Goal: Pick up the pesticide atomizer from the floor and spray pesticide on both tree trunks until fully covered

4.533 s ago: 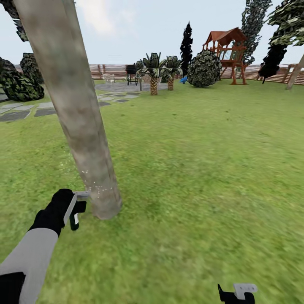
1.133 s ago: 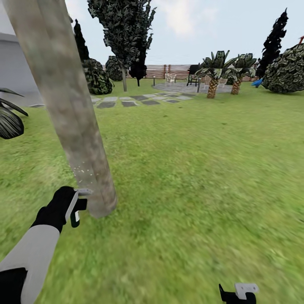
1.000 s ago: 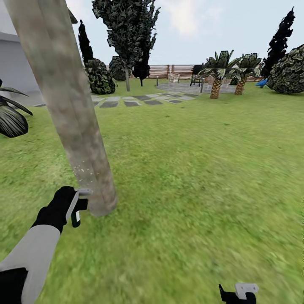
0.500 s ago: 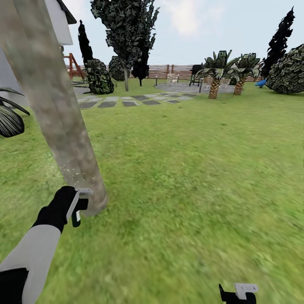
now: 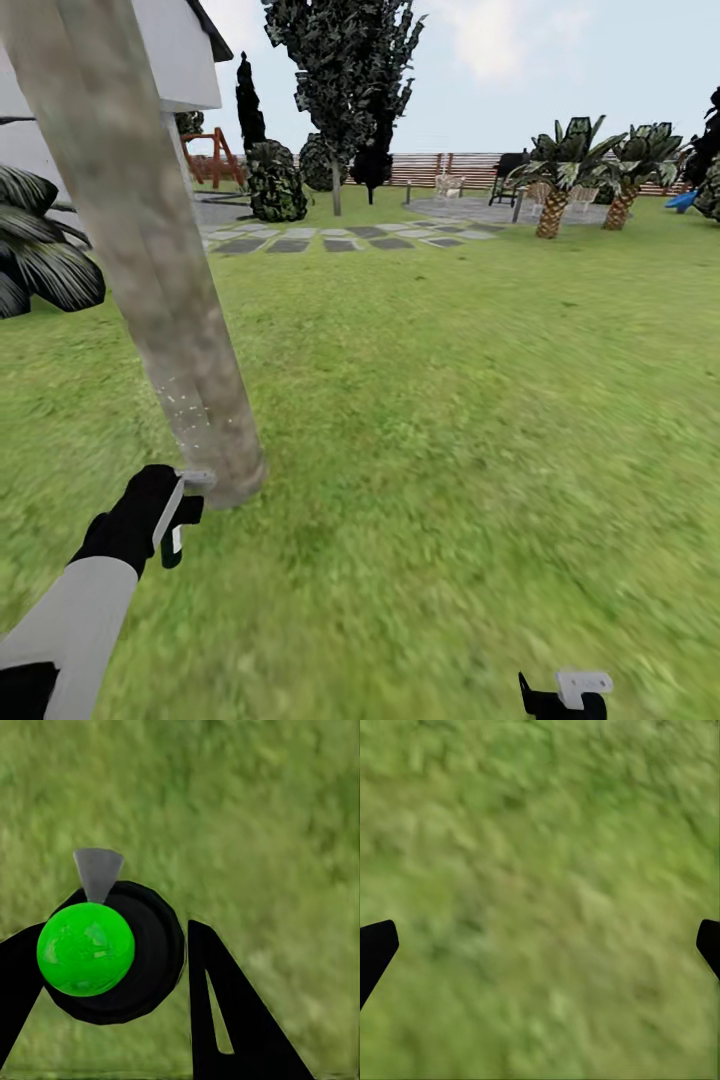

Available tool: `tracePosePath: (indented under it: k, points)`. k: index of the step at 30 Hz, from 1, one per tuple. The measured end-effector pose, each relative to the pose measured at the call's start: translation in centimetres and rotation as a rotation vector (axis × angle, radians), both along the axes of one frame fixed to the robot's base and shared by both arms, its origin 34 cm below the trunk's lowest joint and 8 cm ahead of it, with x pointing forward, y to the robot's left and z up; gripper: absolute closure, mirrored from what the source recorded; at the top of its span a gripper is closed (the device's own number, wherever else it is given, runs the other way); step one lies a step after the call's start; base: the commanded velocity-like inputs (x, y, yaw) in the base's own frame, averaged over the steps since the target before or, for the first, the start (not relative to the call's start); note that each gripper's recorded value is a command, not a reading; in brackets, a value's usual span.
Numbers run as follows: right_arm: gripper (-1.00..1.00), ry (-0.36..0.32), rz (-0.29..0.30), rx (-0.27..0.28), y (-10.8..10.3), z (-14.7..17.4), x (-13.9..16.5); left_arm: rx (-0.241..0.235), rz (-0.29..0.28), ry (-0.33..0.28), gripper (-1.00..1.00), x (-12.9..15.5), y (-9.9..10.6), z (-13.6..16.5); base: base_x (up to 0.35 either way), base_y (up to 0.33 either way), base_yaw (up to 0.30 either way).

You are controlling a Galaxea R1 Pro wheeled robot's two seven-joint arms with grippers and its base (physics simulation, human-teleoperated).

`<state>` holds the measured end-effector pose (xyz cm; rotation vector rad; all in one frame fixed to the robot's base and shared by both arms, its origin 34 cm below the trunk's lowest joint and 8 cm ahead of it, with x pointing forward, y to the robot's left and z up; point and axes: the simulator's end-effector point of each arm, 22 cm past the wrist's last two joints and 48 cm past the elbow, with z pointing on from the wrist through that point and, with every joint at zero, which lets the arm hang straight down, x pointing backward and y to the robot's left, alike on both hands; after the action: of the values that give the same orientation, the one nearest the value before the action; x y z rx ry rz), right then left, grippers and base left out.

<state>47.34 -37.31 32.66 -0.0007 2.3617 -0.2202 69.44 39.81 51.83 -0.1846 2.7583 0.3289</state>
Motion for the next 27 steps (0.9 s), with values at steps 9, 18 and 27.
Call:
tracePosePath:
  k: [9, 18, 27]
  points:
    - [-1.00, 0.000, 0.000, 0.000, 0.0, 0.0, 0.0, 0.046, 0.013, 0.003, 1.00, -0.3, 1.1, 0.2, 0.212, -0.215, 0.015]
    - [-1.00, 0.000, 0.000, 0.000, 0.0, 0.0, 0.0, 0.032, 0.025, -0.004, 1.00, -0.1, 0.6, 0.2, 0.010, -0.260, 0.251]
    - [-1.00, 0.000, 0.000, 0.000, 0.0, 0.0, 0.0, 0.027, 0.016, -0.162, 1.00, 7.1, -0.4, 8.7, -0.074, -0.071, 0.275]
